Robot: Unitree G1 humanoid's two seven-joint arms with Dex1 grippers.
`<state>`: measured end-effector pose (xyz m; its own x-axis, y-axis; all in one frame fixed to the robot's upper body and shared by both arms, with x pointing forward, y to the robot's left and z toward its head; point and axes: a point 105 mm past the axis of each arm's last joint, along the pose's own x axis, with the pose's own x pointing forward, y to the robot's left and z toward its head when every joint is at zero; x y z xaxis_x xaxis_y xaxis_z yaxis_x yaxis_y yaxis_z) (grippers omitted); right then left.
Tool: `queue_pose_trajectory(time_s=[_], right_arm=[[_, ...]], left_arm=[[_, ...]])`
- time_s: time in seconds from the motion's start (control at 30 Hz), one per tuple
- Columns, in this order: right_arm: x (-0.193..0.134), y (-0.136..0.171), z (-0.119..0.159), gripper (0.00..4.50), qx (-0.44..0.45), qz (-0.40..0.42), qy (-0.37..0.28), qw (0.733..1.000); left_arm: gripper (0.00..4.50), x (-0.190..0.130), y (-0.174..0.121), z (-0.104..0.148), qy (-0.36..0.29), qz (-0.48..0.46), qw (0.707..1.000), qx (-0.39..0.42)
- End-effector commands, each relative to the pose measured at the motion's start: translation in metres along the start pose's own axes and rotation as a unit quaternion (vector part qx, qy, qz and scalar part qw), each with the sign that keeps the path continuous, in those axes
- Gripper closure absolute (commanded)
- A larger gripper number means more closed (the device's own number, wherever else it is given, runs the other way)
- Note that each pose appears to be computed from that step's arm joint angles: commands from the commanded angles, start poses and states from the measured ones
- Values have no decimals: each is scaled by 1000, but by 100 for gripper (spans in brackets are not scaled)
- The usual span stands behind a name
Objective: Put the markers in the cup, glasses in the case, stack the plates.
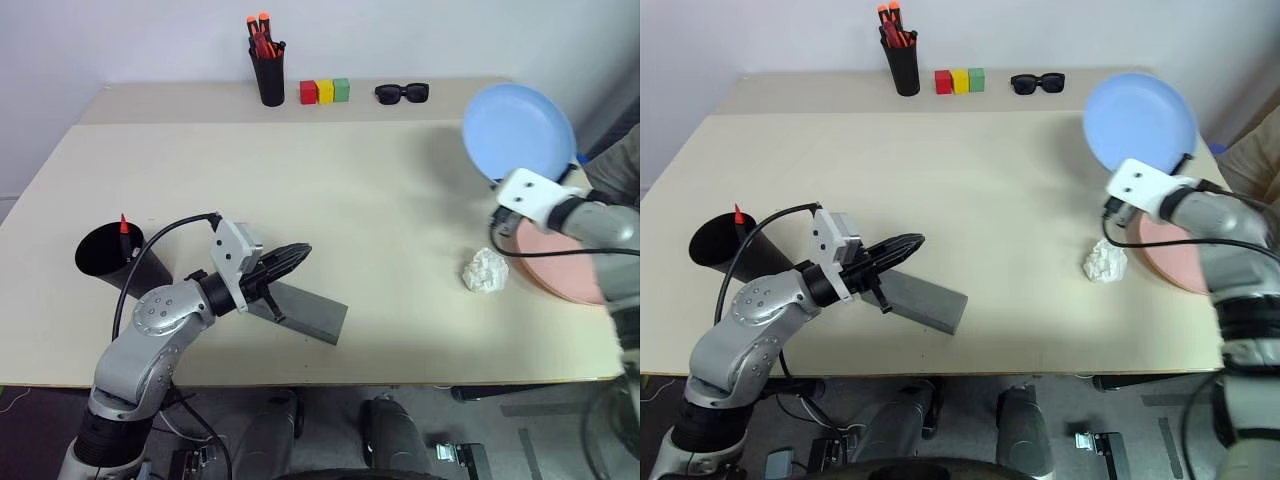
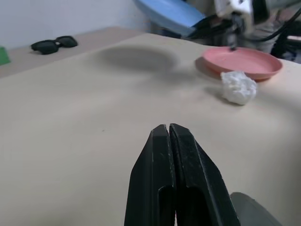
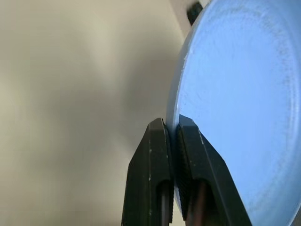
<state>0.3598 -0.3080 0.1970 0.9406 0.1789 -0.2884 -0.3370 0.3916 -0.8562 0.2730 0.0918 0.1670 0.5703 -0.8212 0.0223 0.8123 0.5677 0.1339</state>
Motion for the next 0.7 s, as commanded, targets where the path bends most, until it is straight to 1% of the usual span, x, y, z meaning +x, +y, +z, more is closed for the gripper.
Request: queue_pose_trajectory(time_s=[0.03, 0.1, 0.17, 0.2, 0.27, 0.3, 0.37, 0.43, 0.47, 0.57, 0.63, 0.7], right_arm=[[-41, -9, -9, 447, 12, 19, 27, 999], [-55, -1, -19, 447, 18, 40, 52, 998], [-70, 15, -37, 447, 21, 69, 95, 993], [-74, 19, -41, 447, 21, 76, 107, 991], [-75, 29, -45, 447, 58, 74, 110, 990], [-75, 35, -48, 417, 67, 79, 115, 988], [-76, 42, -52, 350, 56, 93, 129, 986], [-75, 38, -47, 257, 55, 82, 125, 987], [-74, 34, -43, 198, 58, 76, 119, 988], [-72, 30, -28, 55, 93, 71, 84, 990], [-69, 34, -13, 55, 134, 85, 48, 986], [-66, 44, 2, 55, 170, 113, 15, 979]], left_arm=[[450, 10, -10, 8, -21, -51, 998, 3], [450, 14, -13, 8, -22, -69, 997, 4], [450, 19, -20, 8, -19, -97, 995, 11], [450, 20, -22, 8, -19, -104, 994, 13], [450, 24, -28, 9, -24, -124, 992, 13], [450, 26, -30, 9, -26, -130, 991, 13], [450, 27, -31, 7, -26, -134, 991, 14], [450, 27, -32, 5, -25, -134, 991, 13], [450, 27, -32, 4, -25, -134, 991, 13], [450, 25, -32, -2, -21, -132, 991, 12], [450, 24, -32, -5, -18, -128, 992, 13], [450, 25, -31, -5, -19, -124, 992, 13]])
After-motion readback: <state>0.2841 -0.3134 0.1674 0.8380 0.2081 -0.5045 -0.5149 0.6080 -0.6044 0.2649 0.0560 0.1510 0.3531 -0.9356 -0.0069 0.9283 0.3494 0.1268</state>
